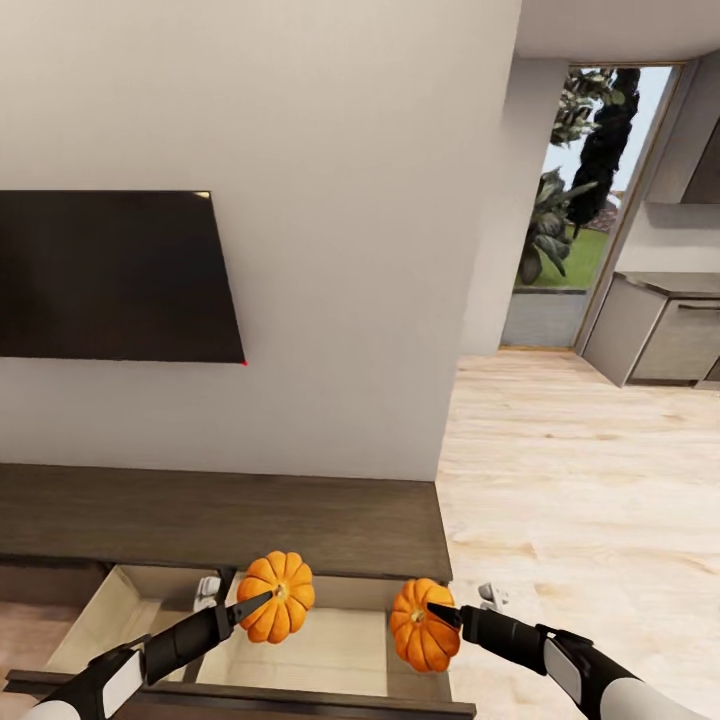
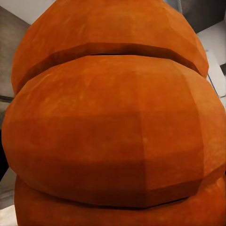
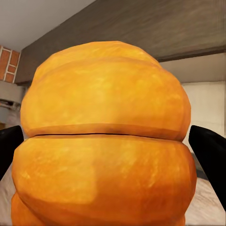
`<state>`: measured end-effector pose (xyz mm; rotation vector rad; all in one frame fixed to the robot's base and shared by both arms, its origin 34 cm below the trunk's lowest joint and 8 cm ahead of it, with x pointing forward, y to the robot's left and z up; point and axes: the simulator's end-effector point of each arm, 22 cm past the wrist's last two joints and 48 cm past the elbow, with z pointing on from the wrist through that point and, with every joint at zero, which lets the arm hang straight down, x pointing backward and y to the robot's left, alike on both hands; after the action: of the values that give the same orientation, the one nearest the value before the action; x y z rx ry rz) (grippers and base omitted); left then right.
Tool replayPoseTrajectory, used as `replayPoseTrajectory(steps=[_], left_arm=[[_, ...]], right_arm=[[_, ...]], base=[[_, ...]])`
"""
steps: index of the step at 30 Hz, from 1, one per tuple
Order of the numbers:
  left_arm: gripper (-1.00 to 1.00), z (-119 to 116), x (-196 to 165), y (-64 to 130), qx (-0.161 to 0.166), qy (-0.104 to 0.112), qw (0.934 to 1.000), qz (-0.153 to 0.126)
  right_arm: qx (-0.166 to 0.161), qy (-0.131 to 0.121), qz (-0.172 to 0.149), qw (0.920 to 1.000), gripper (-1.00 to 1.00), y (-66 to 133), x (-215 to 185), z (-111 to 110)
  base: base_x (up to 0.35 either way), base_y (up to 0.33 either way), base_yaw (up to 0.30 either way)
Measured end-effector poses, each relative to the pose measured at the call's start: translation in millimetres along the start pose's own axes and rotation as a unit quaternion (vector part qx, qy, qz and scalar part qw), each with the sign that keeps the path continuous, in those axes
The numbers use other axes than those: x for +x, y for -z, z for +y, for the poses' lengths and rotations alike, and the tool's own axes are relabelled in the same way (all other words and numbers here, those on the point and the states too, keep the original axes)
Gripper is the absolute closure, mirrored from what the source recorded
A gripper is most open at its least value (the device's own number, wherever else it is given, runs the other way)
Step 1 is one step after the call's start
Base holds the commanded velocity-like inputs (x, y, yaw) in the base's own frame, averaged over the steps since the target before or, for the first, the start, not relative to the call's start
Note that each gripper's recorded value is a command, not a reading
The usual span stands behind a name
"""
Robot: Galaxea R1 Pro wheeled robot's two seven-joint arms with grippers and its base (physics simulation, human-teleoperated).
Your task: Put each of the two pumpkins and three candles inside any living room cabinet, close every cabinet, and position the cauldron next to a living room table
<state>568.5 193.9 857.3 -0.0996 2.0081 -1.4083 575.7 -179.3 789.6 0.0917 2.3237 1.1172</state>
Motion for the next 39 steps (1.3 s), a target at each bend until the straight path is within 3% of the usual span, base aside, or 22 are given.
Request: replayPoseTrajectory(steps=[10, 22, 39], left_arm=[[1.00, -1, 0, -0.2, 0.002, -0.001, 1.0000, 0.000], [1.00, -6, -3, -0.7, 0.006, -0.006, 1.0000, -0.002], [1.00, -6, -3, -0.2, 0.005, -0.007, 1.0000, -0.001]], right_arm=[[-0.002, 0.001, 0.003, 1.0000, 1.00, -5.4, 3, 5], [-0.006, 0.005, 0.001, 1.0000, 1.00, -8.3, 1, 12], [-0.006, 0.004, 0.001, 1.0000, 1.00, -13.9, 4, 17]], base=[[0.132, 0.172, -0.009], [0.041, 0.055, -0.186], [0.047, 0.061, -0.008]])
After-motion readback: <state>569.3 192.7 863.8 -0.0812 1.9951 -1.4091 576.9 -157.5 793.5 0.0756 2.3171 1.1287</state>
